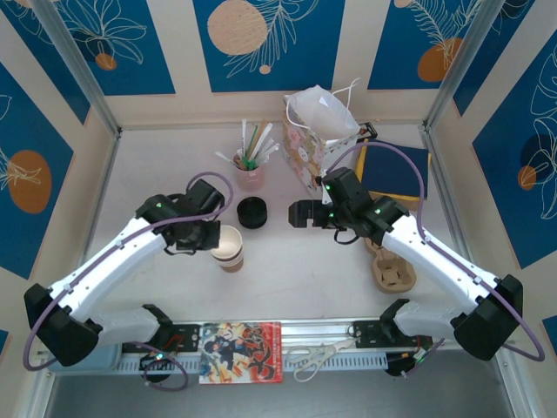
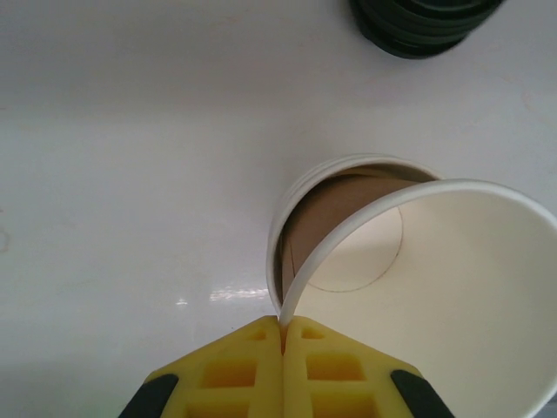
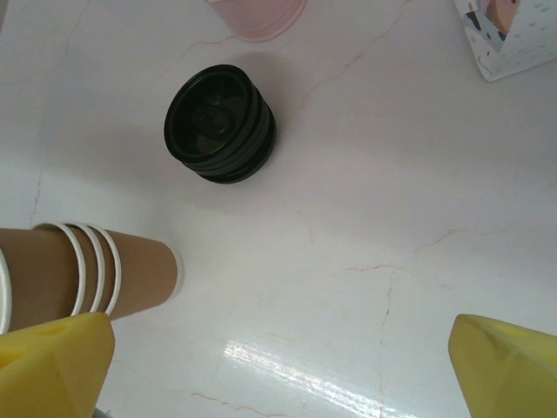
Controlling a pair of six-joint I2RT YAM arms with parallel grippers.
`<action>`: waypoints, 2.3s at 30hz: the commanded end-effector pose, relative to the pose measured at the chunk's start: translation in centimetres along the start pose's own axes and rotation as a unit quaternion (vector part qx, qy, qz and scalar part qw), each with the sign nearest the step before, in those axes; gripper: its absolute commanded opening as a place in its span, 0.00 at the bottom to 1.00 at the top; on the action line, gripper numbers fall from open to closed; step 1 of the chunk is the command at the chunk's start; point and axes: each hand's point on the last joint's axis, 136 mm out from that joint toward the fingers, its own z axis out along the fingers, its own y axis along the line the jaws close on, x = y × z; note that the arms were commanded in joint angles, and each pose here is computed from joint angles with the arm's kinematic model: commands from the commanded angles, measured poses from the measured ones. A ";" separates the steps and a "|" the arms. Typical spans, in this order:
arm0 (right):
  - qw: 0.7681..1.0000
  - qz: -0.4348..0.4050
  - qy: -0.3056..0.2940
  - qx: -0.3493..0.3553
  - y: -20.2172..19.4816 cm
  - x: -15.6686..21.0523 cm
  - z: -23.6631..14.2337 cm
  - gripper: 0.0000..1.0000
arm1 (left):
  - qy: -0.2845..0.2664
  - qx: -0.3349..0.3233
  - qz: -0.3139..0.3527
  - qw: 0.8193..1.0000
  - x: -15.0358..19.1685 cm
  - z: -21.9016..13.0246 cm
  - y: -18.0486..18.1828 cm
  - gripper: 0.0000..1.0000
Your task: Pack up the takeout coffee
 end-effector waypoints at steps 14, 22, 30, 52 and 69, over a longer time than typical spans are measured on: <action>1.000 -0.012 -0.005 -0.003 1.0 -1.1 -0.4 0.99 | 0.004 -0.024 -0.016 1.000 0.1 -1.0 4.6 0.00; 1.000 -0.017 -0.008 -0.006 1.2 -1.4 -0.4 0.99 | -0.024 -0.008 -0.028 0.999 -1.2 -4.0 4.2 0.00; 1.000 -0.015 -0.013 -0.003 0.9 -1.3 -0.7 0.99 | -0.051 -0.011 -0.022 0.998 -3.0 -7.3 4.1 0.00; 0.999 0.025 -0.029 0.029 -2.6 -0.5 -2.7 0.99 | -0.047 0.096 0.055 0.993 -4.4 -4.3 -8.6 0.00; 0.995 0.068 -0.048 0.048 -6.1 1.6 -5.3 0.99 | 0.041 0.108 0.117 0.986 -0.7 5.9 -17.0 0.00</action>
